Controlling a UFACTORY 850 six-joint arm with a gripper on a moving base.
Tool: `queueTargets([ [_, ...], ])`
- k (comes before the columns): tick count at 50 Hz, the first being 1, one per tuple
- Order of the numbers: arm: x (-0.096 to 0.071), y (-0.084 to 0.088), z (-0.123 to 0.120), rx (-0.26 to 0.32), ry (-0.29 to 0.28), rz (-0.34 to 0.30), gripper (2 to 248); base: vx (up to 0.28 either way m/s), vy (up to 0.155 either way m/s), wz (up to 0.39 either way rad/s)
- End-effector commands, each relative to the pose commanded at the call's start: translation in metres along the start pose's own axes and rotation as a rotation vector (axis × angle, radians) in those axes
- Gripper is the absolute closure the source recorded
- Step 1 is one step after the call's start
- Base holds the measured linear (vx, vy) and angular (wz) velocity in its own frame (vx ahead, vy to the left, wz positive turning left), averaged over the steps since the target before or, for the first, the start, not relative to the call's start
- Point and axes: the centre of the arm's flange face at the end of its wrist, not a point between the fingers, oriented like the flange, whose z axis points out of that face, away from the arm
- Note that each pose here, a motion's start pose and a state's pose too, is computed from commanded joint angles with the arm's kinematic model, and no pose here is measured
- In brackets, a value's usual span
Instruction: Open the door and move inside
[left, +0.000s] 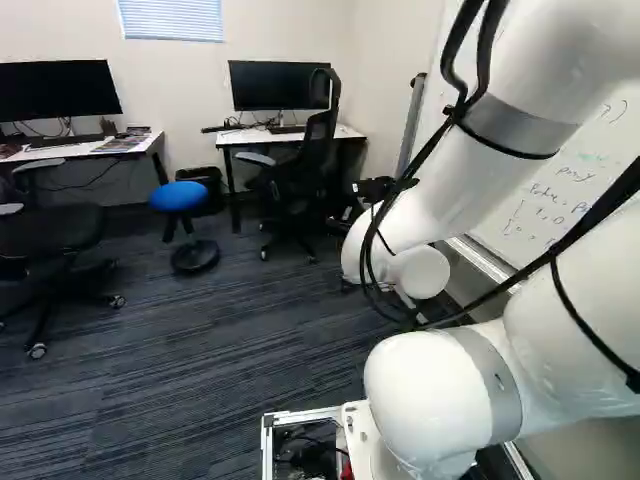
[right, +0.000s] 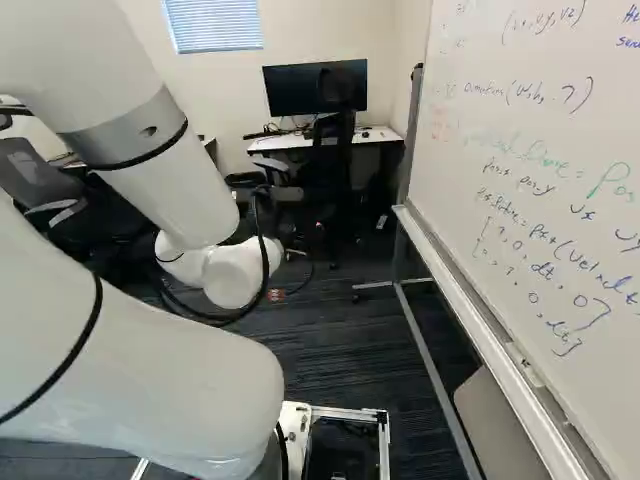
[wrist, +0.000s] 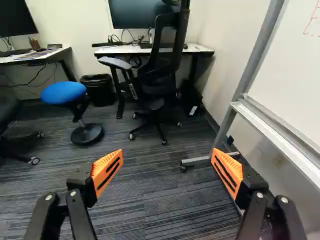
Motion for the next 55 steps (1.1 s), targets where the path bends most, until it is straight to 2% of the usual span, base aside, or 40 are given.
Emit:
queueTargets([
  [25, 0.0000, 0.0000, 0.0000, 0.000, 0.000, 0.000, 3, 0.154, 0.002, -0.018],
  [55, 0.0000, 0.0000, 0.0000, 0.000, 0.000, 0.000, 3, 0.025, 0.000, -0.002],
])
